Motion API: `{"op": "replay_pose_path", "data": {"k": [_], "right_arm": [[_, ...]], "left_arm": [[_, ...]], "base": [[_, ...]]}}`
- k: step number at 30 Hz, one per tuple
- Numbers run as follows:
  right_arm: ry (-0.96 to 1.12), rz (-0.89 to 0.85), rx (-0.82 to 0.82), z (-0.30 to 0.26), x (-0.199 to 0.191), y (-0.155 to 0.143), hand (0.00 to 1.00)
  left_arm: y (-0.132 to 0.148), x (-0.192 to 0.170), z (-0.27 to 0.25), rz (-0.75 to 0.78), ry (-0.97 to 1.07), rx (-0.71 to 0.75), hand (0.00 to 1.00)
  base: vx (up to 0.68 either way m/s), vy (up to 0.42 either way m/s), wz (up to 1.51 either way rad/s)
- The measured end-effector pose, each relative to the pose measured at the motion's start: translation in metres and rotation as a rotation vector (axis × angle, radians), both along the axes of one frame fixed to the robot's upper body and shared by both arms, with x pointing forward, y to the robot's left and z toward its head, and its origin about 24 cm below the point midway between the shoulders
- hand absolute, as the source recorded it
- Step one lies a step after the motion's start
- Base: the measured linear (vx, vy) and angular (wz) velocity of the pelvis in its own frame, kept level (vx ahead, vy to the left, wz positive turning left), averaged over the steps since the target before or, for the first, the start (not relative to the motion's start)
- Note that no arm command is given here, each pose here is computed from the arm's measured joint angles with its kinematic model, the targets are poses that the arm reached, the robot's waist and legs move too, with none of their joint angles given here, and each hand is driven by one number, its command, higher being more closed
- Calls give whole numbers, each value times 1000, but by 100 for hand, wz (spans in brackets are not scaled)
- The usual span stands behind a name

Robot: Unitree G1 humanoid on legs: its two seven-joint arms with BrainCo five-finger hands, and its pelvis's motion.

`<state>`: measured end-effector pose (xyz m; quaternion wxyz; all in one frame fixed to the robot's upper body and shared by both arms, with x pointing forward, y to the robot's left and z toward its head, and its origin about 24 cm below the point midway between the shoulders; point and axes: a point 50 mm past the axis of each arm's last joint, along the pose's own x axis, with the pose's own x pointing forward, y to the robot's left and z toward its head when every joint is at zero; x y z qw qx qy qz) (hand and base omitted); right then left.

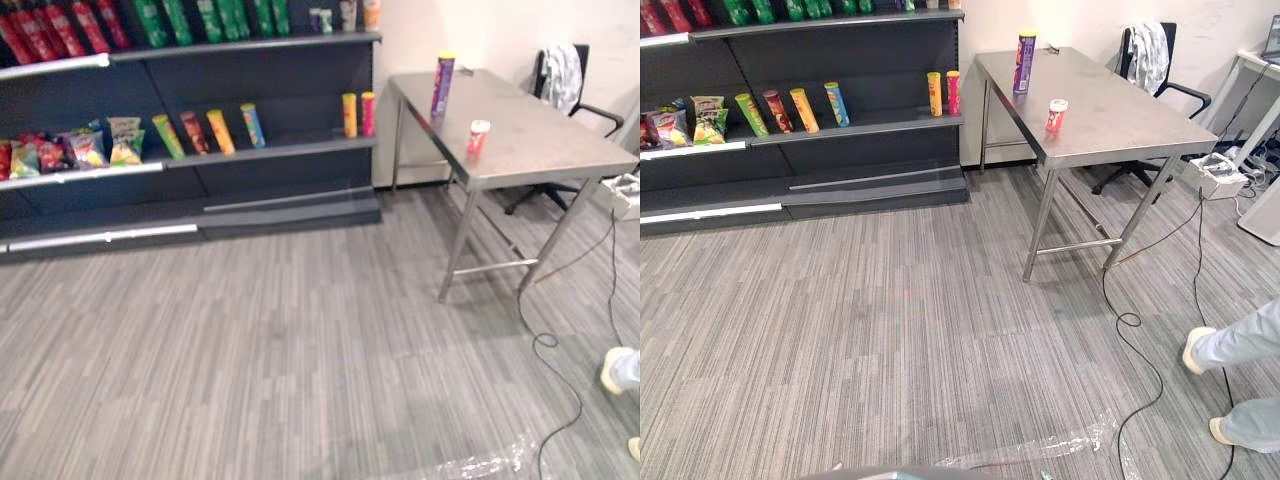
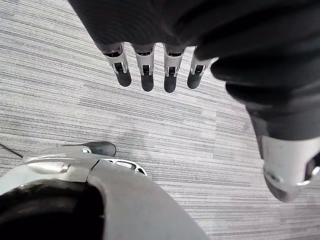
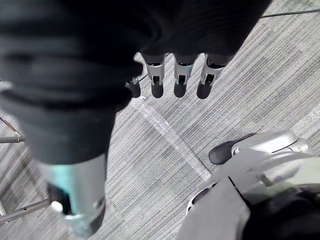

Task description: Put the gum and the chips on the shelf.

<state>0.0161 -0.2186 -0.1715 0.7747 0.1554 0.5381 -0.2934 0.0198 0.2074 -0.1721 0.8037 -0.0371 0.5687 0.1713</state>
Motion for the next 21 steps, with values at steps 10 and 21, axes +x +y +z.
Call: {"op": "replay_pose_path", "data": {"k": [10, 21], "right_arm": [[-39, -64, 9, 0, 9, 2, 0], [-42, -89, 13, 0, 8, 3, 0]], "left_arm": [[1, 3, 1, 28, -21, 0, 0], [1, 2, 0, 28, -20, -1, 0]], "base": [[0, -26, -3], [-25, -35, -2]]}}
